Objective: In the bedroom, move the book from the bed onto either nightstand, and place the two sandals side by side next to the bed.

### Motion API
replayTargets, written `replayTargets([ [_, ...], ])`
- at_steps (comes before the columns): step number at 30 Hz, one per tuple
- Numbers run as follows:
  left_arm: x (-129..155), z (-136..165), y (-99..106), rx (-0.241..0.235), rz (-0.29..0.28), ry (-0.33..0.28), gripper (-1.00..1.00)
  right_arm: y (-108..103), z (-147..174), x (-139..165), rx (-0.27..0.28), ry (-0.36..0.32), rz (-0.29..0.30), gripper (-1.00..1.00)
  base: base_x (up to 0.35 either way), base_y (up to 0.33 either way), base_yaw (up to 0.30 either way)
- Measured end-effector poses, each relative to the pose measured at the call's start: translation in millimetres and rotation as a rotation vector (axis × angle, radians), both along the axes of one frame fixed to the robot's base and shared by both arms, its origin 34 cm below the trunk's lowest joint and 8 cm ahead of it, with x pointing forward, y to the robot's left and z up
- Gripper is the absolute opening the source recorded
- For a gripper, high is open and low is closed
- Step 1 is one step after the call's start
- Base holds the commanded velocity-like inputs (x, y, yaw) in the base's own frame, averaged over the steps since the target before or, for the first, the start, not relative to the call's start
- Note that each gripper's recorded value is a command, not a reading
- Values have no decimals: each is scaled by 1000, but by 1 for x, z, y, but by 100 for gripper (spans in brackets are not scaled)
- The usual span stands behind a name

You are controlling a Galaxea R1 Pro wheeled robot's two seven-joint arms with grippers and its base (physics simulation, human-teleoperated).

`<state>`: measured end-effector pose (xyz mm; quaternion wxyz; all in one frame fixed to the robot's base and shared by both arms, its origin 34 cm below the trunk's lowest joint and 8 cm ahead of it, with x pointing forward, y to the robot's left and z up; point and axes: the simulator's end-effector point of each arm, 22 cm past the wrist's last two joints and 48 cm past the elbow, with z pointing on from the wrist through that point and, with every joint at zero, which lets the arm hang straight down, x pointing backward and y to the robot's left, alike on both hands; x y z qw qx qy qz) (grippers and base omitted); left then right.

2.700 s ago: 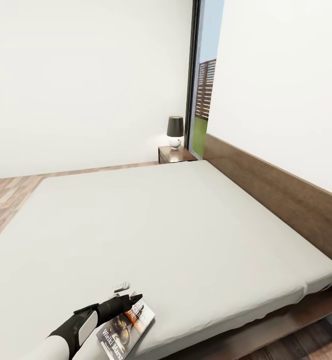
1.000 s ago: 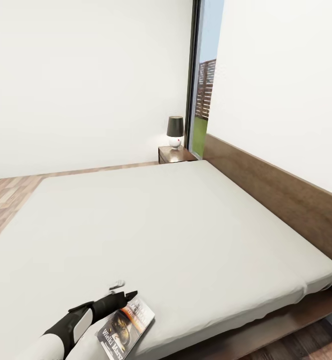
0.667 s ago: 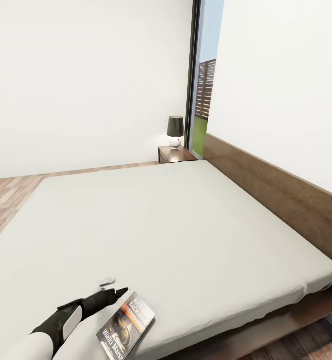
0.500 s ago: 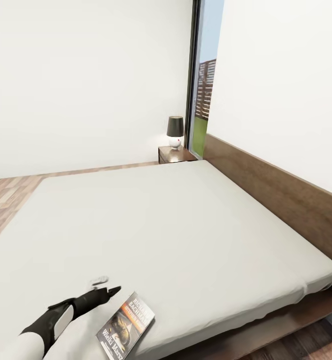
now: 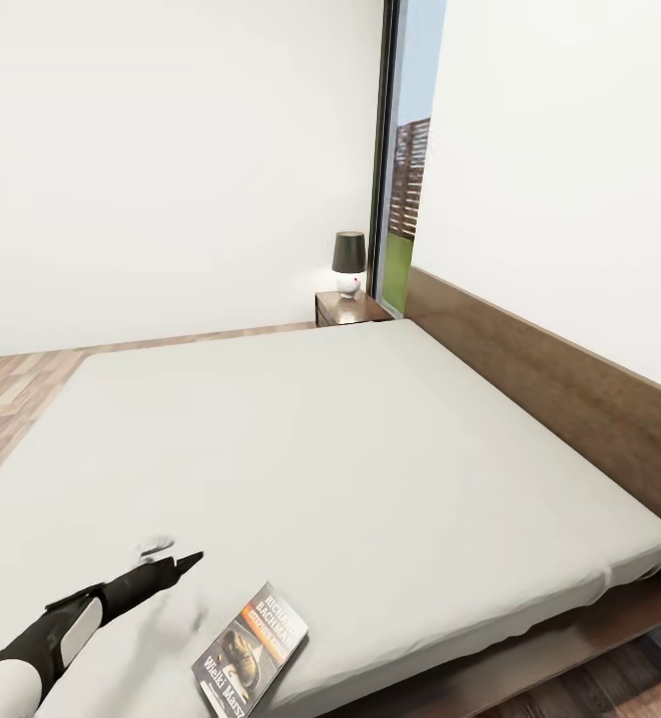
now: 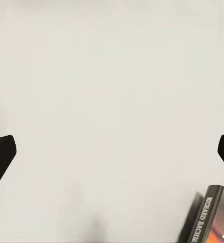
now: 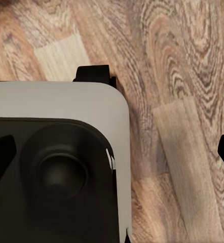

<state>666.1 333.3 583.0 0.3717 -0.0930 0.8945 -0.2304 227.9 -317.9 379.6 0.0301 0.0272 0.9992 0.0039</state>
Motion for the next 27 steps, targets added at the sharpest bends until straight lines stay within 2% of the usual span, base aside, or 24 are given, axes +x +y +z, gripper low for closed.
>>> replayTargets([
  [3,14,21,11,-22,13,-35,100,0,0,0,0,0,0,100,0,0,0],
  [4,14,21,11,-22,12,-34,100,0,0,0,0,0,0,100,0,0,0],
  [7,32,51,11,-54,4,-77,100,0,0,0,0,-1,0,100,0,0,0],
  [8,32,51,11,-54,3,-77,100,0,0,0,0,-1,0,100,0,0,0],
  [10,46,77,6,-72,-14,-116,100,0,0,0,0,-1,0,100,0,0,0],
  [11,46,77,6,-71,-15,-116,100,0,0,0,0,-1,0,100,0,0,0],
  [17,76,166,-18,-133,-90,-230,100,1,0,1,0,-3,1,100,0,0,0],
  [18,76,167,-18,-132,-90,-230,100,1,0,1,0,-3,1,100,0,0,0],
  [20,81,199,-24,-149,-111,-270,100,1,0,2,1,-4,1,100,0,0,0],
  [21,81,200,-24,-147,-112,-271,100,1,0,2,1,-4,1,100,0,0,0],
  [23,83,235,-29,-160,-132,-315,100,1,0,2,0,-5,1,100,0,0,0],
  [24,83,235,-29,-158,-133,-316,100,1,0,2,0,-5,1,100,0,0,0],
  [27,75,274,-34,-170,-158,-355,100,1,0,3,0,-6,1,100,0,0,0],
])
